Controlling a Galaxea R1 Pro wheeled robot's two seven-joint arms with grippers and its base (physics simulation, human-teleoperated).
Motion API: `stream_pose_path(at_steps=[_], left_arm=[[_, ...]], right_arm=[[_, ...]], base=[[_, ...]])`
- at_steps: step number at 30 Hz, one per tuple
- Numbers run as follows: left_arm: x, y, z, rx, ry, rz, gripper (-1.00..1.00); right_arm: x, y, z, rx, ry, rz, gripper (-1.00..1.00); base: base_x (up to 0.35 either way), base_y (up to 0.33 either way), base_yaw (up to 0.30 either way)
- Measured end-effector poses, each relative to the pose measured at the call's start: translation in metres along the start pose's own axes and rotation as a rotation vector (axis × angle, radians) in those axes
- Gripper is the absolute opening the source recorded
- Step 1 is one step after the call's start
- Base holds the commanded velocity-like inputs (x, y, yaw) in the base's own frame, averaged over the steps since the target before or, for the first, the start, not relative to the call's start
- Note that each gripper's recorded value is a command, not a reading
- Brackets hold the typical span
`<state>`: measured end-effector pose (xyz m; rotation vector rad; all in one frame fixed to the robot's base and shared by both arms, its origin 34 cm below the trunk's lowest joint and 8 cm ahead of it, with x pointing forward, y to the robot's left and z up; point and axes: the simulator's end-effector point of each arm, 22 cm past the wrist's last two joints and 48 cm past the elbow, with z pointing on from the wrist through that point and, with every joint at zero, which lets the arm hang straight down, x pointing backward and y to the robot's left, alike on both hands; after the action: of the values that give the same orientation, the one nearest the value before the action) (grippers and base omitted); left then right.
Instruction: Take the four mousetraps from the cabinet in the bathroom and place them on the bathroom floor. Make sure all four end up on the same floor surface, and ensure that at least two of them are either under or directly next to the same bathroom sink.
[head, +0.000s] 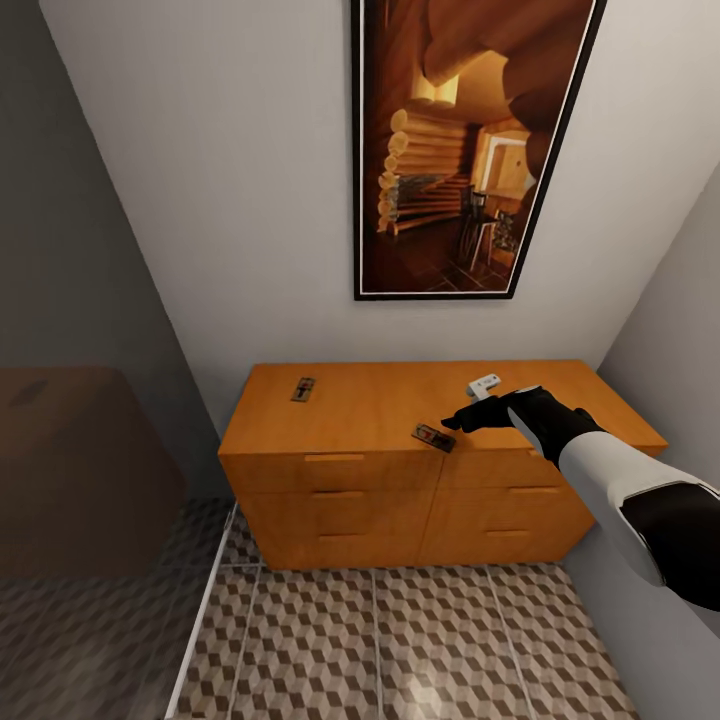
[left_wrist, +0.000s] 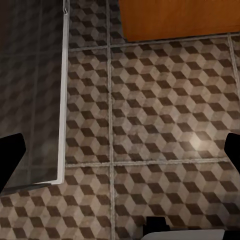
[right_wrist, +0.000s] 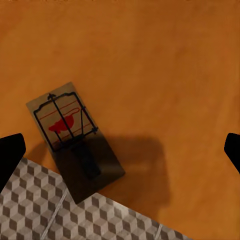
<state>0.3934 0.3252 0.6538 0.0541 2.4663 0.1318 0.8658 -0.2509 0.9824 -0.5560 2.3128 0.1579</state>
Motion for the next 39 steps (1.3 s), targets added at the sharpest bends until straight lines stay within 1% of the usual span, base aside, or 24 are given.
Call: stream_pose_path(at_steps=[12,20,28,39], left_arm=[[0.0,0.0,0.0,0.0,0.0,0.0,1.0],[0.0,0.0,0.0,0.0,0.0,0.0,1.0],[0.0,0.0,0.0,0.0,0.001,0.0,1.0],[0.006,0.0,0.0,0.001,0.014,0.001,1.0]], right_arm=[[0.002,0.0,0.0,0.003,0.007,0.002,1.0],[-0.002,0.009,0.003,-0.009,0.004,0.0,1.0],[-0.002,0.01,0.003,-0.011,0.004,0.0,1.0],[0.006,0.01,0.011,-0.015,0.016,0.004,1.0]], base=[[0.001,0.0,0.0],[0.0,0.0,0.0],[0.0,0.0,0.0],[0.0,0.0,0.0]])
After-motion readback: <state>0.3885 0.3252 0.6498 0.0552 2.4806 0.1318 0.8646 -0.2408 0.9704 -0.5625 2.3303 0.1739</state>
